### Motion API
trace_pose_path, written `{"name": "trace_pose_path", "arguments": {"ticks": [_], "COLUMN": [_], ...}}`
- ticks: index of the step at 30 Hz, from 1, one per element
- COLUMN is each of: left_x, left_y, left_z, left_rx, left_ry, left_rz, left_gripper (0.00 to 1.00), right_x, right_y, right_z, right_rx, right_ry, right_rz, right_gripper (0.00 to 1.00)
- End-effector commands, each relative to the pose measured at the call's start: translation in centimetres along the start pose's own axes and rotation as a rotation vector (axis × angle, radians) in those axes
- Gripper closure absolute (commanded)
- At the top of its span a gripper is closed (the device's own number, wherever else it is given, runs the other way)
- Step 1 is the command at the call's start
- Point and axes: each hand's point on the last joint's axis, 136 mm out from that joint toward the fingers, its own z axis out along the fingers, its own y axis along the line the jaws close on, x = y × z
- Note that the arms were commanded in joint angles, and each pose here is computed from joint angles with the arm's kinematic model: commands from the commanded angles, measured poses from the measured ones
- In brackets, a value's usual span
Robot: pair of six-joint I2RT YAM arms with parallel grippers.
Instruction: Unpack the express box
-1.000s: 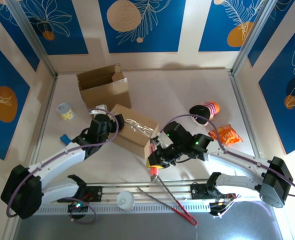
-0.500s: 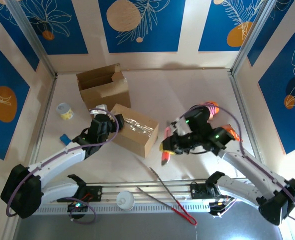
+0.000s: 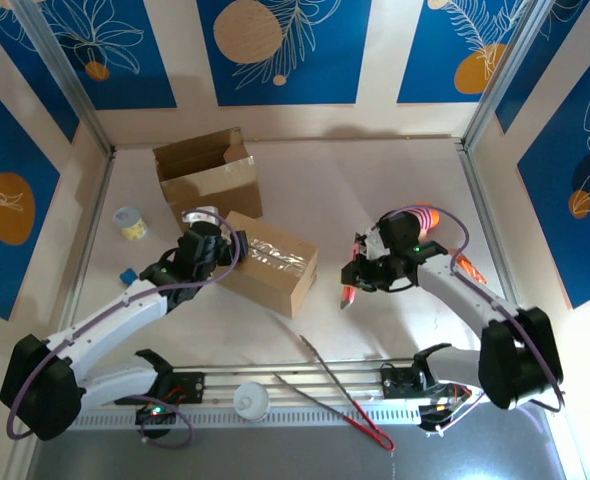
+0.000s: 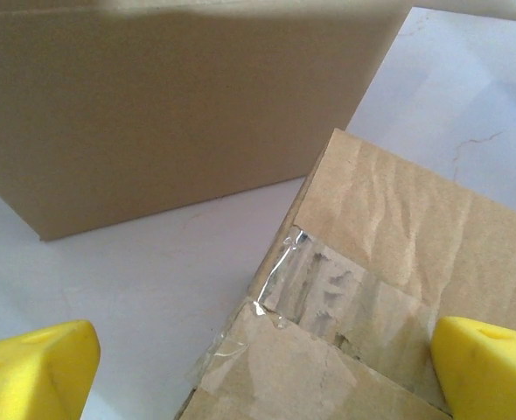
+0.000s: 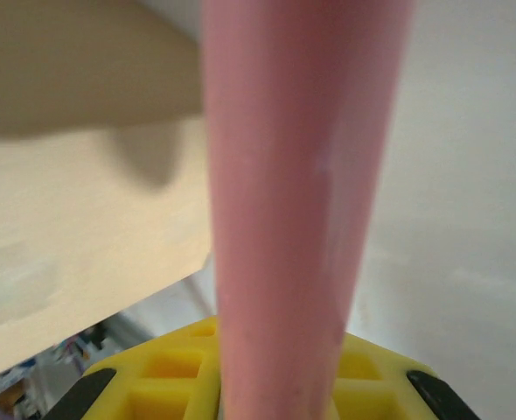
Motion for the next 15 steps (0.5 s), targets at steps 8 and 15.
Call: {"name": "trace_pose_path", "arguments": {"ticks": [8, 15], "left_x": [-0.5, -1.4], "left_y": [-0.4, -0.6], "left_z": [-1.0, -1.4], "left_rx": [0.003, 0.005], "left_ry": [0.018, 0.004], "left_rz": [0.076, 0.08], "left_gripper": [0.0, 0.0], "right_x": [-0.7, 0.1], "right_y": [-2.7, -4.7], "right_z": [5.0, 6.0], "right_rx": [0.002, 0.062], "right_ry": [0.023, 0.06], "right_rz": [0.029, 0.119], "right_gripper": [1.0, 1.0]}}
